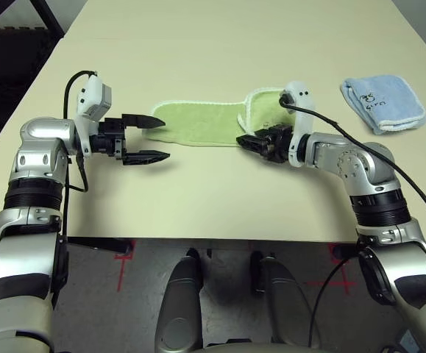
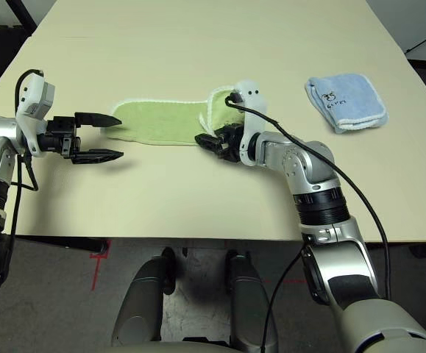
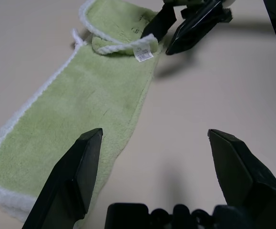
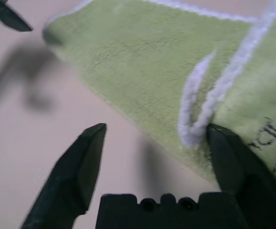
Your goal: Fold the towel and set it aside.
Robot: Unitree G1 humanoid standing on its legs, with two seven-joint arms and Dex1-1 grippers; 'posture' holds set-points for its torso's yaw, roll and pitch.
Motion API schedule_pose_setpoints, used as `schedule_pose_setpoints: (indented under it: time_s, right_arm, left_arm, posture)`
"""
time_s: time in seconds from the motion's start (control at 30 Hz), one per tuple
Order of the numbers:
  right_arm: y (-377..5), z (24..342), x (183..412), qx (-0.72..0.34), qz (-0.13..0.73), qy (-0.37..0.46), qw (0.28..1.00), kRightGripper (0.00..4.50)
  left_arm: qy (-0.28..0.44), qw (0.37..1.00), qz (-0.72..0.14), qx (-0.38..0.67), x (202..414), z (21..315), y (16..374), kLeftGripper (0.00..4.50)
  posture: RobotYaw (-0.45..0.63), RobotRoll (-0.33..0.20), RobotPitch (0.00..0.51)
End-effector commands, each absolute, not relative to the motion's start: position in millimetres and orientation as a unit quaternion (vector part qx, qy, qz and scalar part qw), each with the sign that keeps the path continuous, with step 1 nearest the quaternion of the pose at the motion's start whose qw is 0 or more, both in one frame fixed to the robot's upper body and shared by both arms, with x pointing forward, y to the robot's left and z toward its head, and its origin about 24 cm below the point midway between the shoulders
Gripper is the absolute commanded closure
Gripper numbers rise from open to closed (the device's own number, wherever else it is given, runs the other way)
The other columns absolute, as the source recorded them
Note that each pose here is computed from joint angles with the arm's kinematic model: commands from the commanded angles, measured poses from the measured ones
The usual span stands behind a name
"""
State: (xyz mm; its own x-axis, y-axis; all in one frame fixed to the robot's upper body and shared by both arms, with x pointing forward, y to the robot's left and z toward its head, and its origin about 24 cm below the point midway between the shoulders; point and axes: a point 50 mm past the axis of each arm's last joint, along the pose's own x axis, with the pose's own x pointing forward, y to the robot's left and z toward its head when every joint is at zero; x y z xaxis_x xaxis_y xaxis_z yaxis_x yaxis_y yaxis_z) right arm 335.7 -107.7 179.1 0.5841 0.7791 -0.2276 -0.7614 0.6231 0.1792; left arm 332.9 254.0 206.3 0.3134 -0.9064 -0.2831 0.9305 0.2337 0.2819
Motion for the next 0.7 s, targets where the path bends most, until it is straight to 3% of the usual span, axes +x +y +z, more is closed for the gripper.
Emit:
schedule_pose_setpoints:
  time_s: [0.03, 0.37, 0.47, 0.7]
  right_arm:
    - [-116, 199, 327, -0.011, 0.495, 0.060, 0.867, 0.04]
    - [-185, 213, 349, -0.128, 0.471, -0.097, 0.867, 0.04]
    - [-202, 207, 357, -0.146, 0.463, -0.095, 0.869, 0.61]
    - [-221, 190, 364, -0.160, 0.468, -0.067, 0.867, 3.11]
  left_arm:
    - [0.039, 0.780, -0.589, 0.208, 333, 204, 253, 0.00]
    - [0.034, 0.779, -0.593, 0.203, 332, 202, 251, 0.00]
    - [0.019, 0.780, -0.591, 0.204, 332, 203, 249, 0.00]
    - [0.017, 0.784, -0.587, 0.201, 333, 202, 249, 0.00]
  posture:
    - [0.00, 0.000, 0.215]
    - [0.00, 0.000, 0.224]
    - [0.01, 0.000, 0.226]
    - [0.02, 0.000, 0.225]
